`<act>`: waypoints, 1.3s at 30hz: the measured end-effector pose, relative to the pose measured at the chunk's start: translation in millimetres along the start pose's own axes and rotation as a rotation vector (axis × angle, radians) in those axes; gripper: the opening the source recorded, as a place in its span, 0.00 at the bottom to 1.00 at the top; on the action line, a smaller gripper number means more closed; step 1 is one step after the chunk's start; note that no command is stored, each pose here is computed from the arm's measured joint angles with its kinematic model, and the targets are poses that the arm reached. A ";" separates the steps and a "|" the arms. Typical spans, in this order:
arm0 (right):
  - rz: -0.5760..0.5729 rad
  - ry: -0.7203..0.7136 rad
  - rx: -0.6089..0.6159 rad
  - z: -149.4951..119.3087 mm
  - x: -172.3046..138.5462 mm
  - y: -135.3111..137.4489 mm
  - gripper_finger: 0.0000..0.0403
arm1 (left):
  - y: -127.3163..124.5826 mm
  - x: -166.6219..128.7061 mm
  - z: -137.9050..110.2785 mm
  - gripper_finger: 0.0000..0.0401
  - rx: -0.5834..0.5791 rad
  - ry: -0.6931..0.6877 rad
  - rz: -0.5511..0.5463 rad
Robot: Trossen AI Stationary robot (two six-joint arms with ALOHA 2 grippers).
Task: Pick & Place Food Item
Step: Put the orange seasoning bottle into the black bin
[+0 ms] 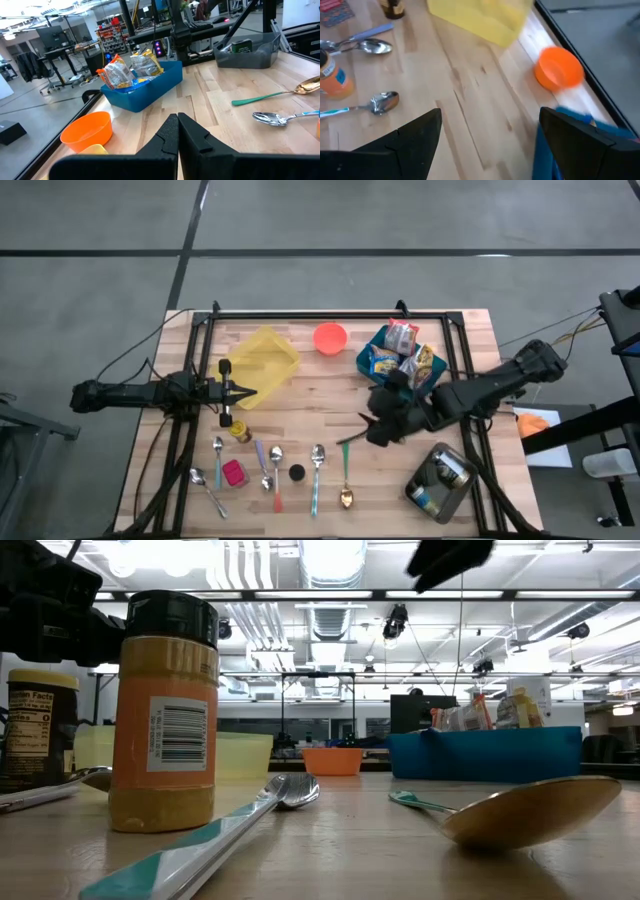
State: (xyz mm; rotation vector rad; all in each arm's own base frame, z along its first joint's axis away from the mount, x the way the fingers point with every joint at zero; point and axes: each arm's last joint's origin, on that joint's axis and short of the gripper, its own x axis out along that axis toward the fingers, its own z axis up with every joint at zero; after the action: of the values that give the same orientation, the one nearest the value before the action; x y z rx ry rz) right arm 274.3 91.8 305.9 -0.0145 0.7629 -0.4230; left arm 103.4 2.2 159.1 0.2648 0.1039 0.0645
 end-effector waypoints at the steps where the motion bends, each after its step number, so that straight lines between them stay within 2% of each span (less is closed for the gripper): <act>1: 0.023 -0.009 -0.017 2.7 5.3 -2.0 0.83 | 0.0 0.0 0.0 0.00 0.000 0.000 0.000; 9: 0.214 -0.103 -0.143 11.5 39.1 -13.8 0.83 | 0.0 0.0 0.0 0.00 0.000 0.000 0.000; 15: 0.345 -0.211 -0.194 8.2 52.1 -11.3 0.83 | 0.0 0.0 0.0 0.00 0.000 0.000 0.000; 22: 0.481 -0.311 -0.171 -6.7 63.9 -4.4 0.83 | 0.0 0.0 0.0 0.00 0.000 0.000 0.000; 30: 0.583 -0.467 -0.121 -31.4 70.2 12.3 0.83 | 0.0 0.0 0.0 0.00 0.000 0.000 0.000; 39: 0.645 -0.456 -0.116 -51.6 93.4 42.6 0.83 | -0.3 0.8 -0.9 0.00 0.001 0.012 -0.004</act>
State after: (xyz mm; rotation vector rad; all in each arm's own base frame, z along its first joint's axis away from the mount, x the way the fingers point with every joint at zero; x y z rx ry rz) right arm 315.3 102.8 199.2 0.0257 0.3078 0.2384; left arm 104.0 2.2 158.1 0.2653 0.1160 0.0625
